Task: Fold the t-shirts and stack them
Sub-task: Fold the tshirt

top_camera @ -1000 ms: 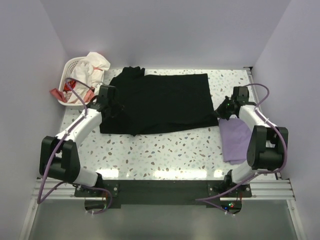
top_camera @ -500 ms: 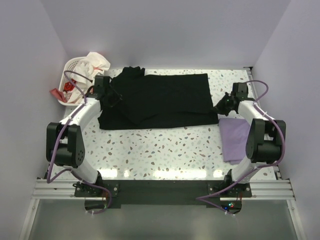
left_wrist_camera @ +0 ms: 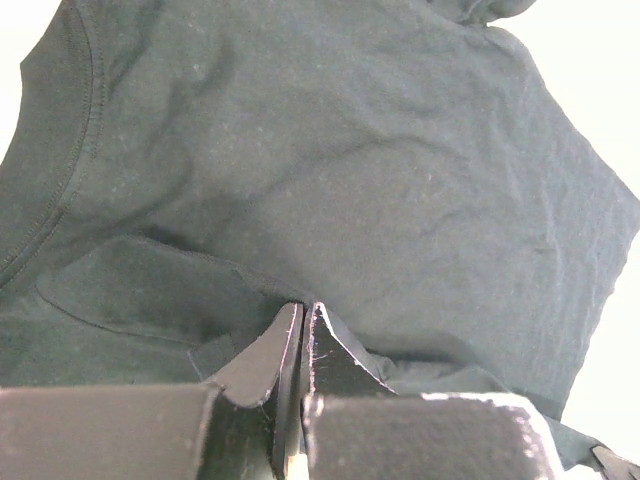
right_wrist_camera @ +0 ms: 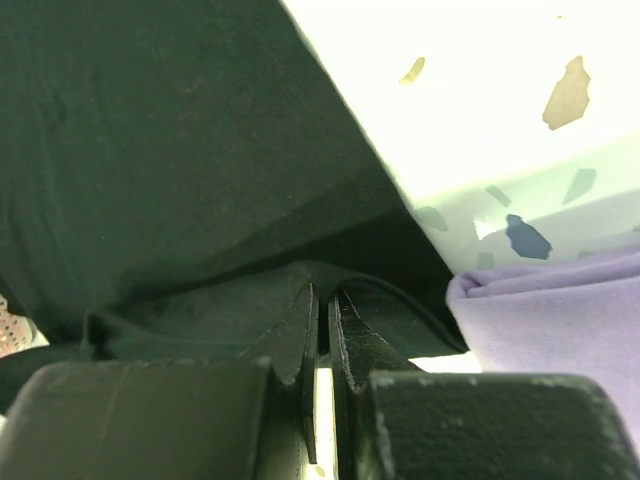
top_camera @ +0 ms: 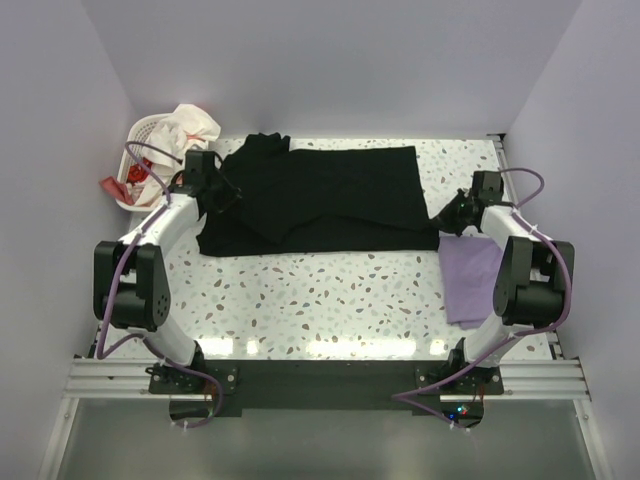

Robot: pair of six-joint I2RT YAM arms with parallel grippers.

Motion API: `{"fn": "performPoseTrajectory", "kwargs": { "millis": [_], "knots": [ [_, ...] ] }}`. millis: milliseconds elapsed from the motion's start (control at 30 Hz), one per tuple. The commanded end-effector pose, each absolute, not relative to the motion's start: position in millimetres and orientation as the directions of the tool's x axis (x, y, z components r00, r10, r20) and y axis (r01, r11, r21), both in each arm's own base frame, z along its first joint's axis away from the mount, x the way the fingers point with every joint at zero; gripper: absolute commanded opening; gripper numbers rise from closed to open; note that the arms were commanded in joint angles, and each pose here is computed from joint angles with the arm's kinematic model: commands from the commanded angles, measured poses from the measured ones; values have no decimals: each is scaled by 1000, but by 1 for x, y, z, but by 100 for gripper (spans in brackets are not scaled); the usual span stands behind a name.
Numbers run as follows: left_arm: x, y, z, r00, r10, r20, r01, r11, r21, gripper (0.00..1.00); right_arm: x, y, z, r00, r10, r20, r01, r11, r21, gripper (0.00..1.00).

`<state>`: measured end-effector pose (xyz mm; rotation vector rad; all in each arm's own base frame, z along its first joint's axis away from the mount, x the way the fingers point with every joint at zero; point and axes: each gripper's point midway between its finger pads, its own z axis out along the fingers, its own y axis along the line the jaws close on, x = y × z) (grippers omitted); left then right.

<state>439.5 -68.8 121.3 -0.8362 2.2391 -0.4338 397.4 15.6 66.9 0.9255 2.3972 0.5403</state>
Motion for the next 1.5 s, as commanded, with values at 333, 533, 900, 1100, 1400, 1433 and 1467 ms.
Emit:
{"fn": "performPoseTrajectory", "kwargs": {
  "millis": [333,533,900,1100,1400,1433,1467],
  "knots": [
    [455,-51,140,-495,-687,-531,-421,725,-545,0,430,20,85,-625,704,-338,439,675,593,0],
    [453,-44,138,-486,-696,-528,-435,717,-545,0,441,21,85,-627,706,-329,434,667,605,0],
    [457,-43,125,-498,-697,-516,-444,716,-539,0,458,22,83,-629,709,-319,432,660,614,0],
    [460,-46,113,-519,-690,-505,-443,722,-532,0,458,21,75,-636,708,-308,444,661,605,2],
    [451,-43,113,-516,-689,-508,-437,723,-536,0,452,20,75,-637,703,-315,446,671,592,3],
    [449,-44,115,-515,-690,-508,-434,721,-540,0,451,19,76,-634,704,-318,447,670,592,2],
    [447,-44,121,-508,-690,-517,-427,722,-545,0,449,20,80,-633,703,-324,443,672,594,2]
  ]
}}
